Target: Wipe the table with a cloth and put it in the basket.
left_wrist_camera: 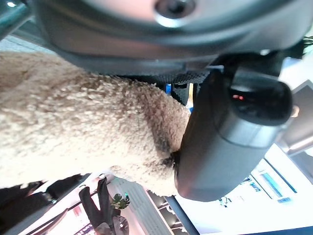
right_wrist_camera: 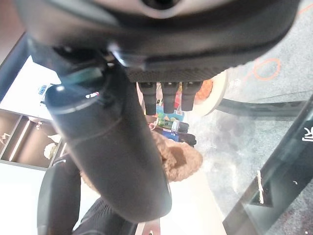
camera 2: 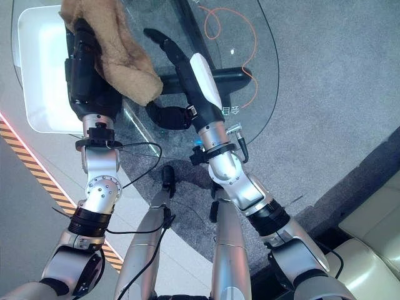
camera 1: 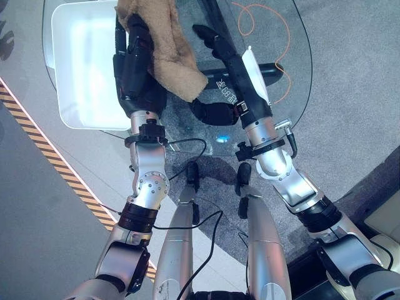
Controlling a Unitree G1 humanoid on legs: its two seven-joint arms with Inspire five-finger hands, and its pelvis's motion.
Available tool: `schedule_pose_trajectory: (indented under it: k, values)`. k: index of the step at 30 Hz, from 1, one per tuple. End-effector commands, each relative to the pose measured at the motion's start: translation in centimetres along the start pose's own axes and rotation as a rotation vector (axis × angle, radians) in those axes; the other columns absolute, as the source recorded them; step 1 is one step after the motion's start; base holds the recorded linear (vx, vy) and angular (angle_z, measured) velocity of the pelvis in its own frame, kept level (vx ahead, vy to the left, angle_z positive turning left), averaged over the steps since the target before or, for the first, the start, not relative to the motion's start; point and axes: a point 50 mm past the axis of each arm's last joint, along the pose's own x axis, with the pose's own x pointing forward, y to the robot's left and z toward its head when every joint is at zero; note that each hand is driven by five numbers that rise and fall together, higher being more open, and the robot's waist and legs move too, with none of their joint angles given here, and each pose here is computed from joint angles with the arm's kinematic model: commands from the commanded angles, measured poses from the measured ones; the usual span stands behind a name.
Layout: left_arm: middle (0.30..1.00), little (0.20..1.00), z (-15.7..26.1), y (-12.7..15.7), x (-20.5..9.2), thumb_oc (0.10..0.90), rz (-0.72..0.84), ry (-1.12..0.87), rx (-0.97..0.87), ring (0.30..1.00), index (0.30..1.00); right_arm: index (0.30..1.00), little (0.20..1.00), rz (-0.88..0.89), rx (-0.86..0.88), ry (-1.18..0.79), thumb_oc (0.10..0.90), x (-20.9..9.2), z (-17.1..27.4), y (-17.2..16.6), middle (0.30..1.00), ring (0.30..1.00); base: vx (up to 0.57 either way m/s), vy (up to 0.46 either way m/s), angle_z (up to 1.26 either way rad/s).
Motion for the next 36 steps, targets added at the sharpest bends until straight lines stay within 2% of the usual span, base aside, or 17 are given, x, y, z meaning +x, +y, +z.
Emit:
schedule_pose_trajectory:
  k: [1,14,23,36]
  values:
    - [0.3,0.2,4.7,-7.2,1.8,0.1,-0.323,-0.318,-0.048,0.3,0.3,0.9,0.9,-0.11,0.103,-0.407,0.8,2.4,8.2,-1.6,0.9,0.9,0.0,0.0,0.0]
    - [0.3,0.2,6.1,-6.5,2.0,0.1,-0.241,-0.444,-0.032,0.3,0.3,0.9,0.9,-0.139,0.083,-0.379,0.8,2.7,7.6,-1.6,0.9,0.9,0.0,0.0,0.0]
    - [0.3,0.2,7.0,-5.6,2.1,0.1,-0.175,-0.512,0.019,0.3,0.3,0.9,0.9,-0.227,0.019,-0.311,0.8,2.6,5.9,-2.4,0.9,0.9,0.0,0.0,0.0]
    - [0.3,0.2,8.9,-2.4,2.2,0.1,-0.019,-0.618,0.157,0.3,0.3,0.9,0.9,-0.618,-0.047,-0.045,0.8,0.1,-0.9,-6.3,0.9,0.9,0.0,0.027,-0.01]
